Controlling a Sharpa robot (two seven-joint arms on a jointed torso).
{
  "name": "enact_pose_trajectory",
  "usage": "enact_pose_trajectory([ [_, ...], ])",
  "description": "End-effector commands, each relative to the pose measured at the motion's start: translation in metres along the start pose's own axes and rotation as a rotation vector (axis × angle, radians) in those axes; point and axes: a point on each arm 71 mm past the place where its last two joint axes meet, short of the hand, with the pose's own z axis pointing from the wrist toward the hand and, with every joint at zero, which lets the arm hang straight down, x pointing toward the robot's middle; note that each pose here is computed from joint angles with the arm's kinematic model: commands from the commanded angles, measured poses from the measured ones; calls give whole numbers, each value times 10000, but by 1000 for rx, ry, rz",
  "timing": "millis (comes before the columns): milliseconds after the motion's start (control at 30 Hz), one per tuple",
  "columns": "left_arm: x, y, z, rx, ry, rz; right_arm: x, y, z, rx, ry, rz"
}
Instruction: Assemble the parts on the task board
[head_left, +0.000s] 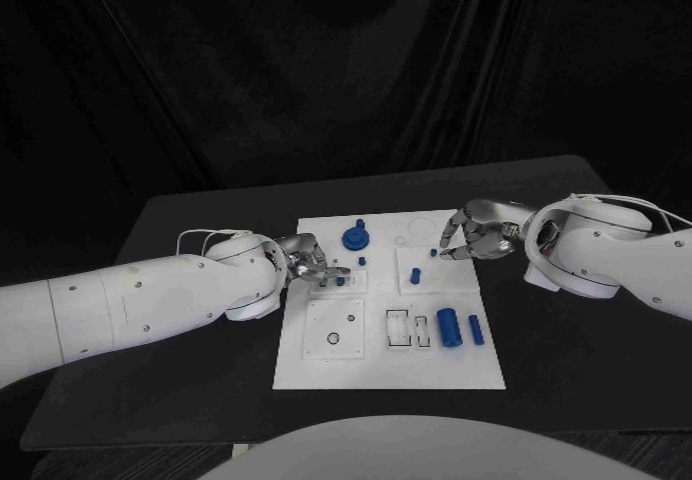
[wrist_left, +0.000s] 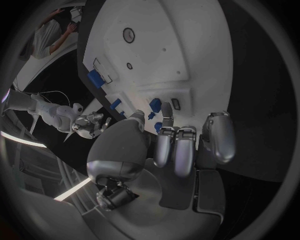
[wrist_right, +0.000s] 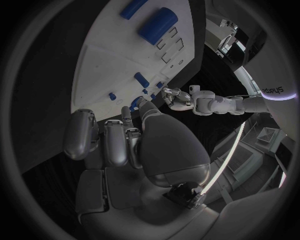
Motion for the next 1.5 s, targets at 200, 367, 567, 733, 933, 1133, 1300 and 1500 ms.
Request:
enact_pose_trajectory([
  [200,-544,-71,-143,103,-167,-92,-7,-32,-18,16,-14,6],
  [367,-858,-77,-206,127,-154,-121,-19,-16,-27,1,-35,10],
  [567,-1058,-17,-172,92,-45,-56,-52,24,-36,-41,-87,18],
  [733,-1110,124,-29,1,19,31,-69,58,-43,-77,-117,21],
  [933,-1045,367,198,-96,50,79,-70,76,-57,-95,-129,23],
  [1133,-956,484,373,-139,68,86,-63,83,-64,-101,-130,24],
  [1300,-884,506,466,-151,84,88,-58,87,-68,-103,-127,25],
  [1500,-831,499,518,-146,88,87,-54,91,-70,-104,-126,25],
])
